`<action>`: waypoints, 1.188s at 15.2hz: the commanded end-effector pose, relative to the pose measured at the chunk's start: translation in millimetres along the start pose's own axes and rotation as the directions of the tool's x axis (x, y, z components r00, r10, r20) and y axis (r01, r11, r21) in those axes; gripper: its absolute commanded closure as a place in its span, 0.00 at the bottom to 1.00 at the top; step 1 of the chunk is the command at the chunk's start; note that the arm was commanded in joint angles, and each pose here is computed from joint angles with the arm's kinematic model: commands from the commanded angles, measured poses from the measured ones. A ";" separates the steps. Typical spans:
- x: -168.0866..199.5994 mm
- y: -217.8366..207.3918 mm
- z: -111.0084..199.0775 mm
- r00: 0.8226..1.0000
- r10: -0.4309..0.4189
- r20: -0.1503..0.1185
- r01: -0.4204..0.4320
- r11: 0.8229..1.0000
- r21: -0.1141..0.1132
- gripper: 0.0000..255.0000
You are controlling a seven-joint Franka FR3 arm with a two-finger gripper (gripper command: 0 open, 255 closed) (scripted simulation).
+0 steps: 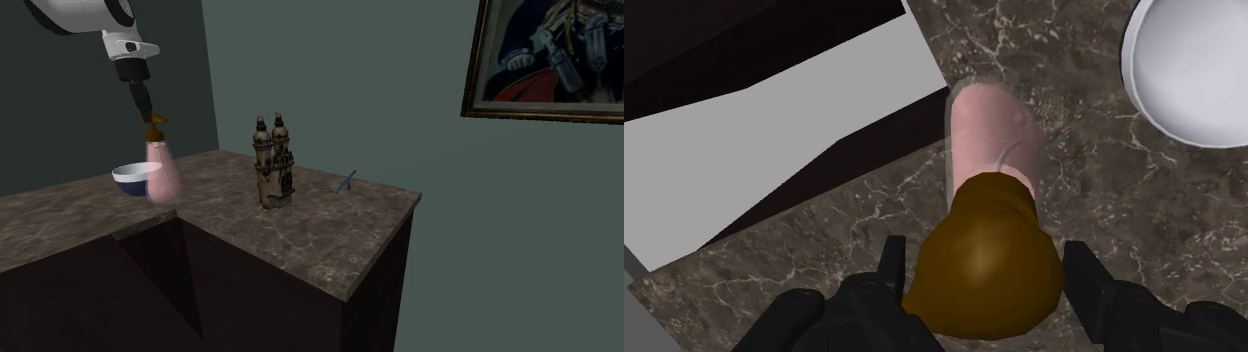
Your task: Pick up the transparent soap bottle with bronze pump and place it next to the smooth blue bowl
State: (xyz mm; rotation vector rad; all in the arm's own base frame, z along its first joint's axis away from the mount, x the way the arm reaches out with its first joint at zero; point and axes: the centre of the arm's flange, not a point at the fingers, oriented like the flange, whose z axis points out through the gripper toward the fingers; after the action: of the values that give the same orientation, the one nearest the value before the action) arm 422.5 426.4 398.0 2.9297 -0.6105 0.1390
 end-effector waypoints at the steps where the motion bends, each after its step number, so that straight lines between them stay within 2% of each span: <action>1: 0.1 0.0 -0.3 1.000 0.000 0.000 0.000 1.000 0.001 0.00; 6: 0.0 0.0 -0.3 1.000 0.000 0.000 0.000 1.000 0.001 0.00; 10: 0.0 0.0 -50.3 1.000 0.000 0.000 0.000 1.000 0.001 0.00; 18: 0.0 0.0 -50.2 1.000 0.000 0.000 0.000 1.000 0.001 0.00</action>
State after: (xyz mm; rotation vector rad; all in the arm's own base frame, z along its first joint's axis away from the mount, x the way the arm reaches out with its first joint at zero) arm 419.4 434.5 447.4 2.9302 -0.6106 0.1397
